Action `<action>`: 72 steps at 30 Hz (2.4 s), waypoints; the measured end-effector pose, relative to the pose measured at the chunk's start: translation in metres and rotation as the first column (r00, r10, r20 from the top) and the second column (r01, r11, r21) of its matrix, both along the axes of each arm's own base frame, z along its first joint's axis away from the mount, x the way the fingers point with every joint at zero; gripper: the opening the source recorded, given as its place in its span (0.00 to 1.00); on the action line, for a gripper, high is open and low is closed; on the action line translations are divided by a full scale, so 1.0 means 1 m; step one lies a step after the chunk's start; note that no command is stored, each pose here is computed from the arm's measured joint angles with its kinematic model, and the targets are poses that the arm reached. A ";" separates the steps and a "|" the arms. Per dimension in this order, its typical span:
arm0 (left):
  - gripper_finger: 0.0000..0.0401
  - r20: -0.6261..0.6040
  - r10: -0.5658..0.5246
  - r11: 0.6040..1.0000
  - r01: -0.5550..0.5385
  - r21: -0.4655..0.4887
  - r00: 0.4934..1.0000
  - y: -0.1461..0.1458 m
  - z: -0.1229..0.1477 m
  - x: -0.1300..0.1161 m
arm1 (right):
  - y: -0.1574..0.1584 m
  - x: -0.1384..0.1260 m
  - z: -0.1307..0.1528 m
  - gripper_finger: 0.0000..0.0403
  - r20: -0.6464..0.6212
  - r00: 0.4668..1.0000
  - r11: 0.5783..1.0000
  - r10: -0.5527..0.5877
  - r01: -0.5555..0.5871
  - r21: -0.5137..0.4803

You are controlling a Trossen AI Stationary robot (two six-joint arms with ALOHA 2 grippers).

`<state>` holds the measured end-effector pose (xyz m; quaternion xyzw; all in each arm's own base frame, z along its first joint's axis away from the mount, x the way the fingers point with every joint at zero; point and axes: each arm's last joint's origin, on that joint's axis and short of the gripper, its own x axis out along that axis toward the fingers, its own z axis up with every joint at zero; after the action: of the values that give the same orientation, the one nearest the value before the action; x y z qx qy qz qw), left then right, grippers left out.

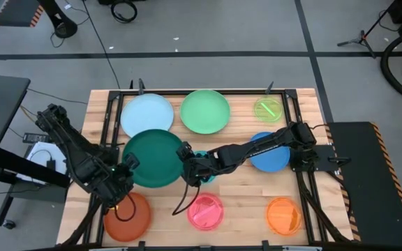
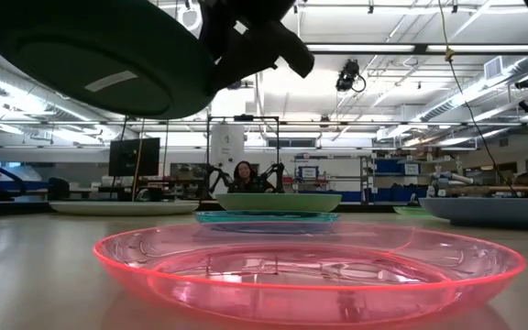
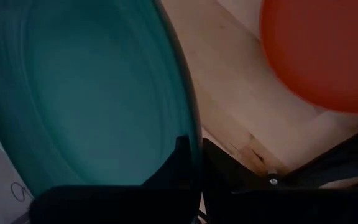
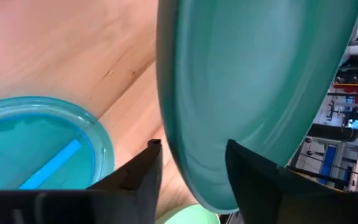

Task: Stack plastic plates
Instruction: Stack the dark green plate on top of the green plate

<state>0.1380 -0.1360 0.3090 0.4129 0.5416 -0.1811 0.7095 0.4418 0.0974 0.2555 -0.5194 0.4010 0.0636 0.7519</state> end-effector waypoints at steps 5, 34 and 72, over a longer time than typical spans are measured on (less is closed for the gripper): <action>0.04 -0.001 -0.007 1.000 0.007 0.002 1.000 0.000 0.000 0.001 | -0.002 0.000 -0.001 0.26 -0.006 1.000 1.000 -0.009 0.009 -0.007; 0.63 0.270 0.349 0.931 -0.365 0.010 0.897 0.021 0.011 -0.010 | -0.015 -0.016 -0.013 0.04 -0.168 0.971 0.985 -0.172 0.173 -0.009; 0.58 0.498 0.864 0.478 -0.419 -0.772 0.069 0.143 0.073 -0.103 | -0.150 -0.024 -0.083 0.04 -0.501 0.584 0.760 -0.639 0.580 -0.293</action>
<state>0.0346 0.0068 0.3820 -0.0274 0.1700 0.2885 0.9419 0.4183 -0.0524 0.1723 -0.3418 0.7635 -0.0647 0.5441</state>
